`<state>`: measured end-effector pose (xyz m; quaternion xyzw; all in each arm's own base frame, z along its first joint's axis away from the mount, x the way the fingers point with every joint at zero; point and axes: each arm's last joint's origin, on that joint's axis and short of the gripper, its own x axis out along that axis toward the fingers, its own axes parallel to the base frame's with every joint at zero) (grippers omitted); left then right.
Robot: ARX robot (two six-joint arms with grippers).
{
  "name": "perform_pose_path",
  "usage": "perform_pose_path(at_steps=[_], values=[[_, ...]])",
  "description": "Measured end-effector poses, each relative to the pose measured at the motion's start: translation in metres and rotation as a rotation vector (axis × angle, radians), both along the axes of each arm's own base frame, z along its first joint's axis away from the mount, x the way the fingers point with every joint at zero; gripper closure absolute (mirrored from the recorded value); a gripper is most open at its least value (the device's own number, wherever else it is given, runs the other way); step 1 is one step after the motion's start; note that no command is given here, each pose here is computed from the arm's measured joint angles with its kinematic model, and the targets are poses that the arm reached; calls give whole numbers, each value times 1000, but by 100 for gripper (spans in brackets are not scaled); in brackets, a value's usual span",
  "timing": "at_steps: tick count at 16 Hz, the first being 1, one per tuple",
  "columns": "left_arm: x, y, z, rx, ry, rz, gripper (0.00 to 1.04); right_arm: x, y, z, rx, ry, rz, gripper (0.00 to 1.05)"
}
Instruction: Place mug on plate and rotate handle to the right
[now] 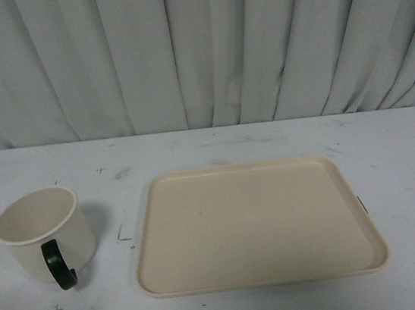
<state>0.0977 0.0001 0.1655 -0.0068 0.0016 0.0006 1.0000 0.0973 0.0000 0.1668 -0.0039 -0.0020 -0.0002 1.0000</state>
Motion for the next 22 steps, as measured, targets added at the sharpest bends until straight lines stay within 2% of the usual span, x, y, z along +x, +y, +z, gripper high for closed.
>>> perform_pose_path(at_steps=[22], values=[[0, 0, 0, 0, 0, 0, 7, 0, 0, 0, 0, 0, 0, 6]])
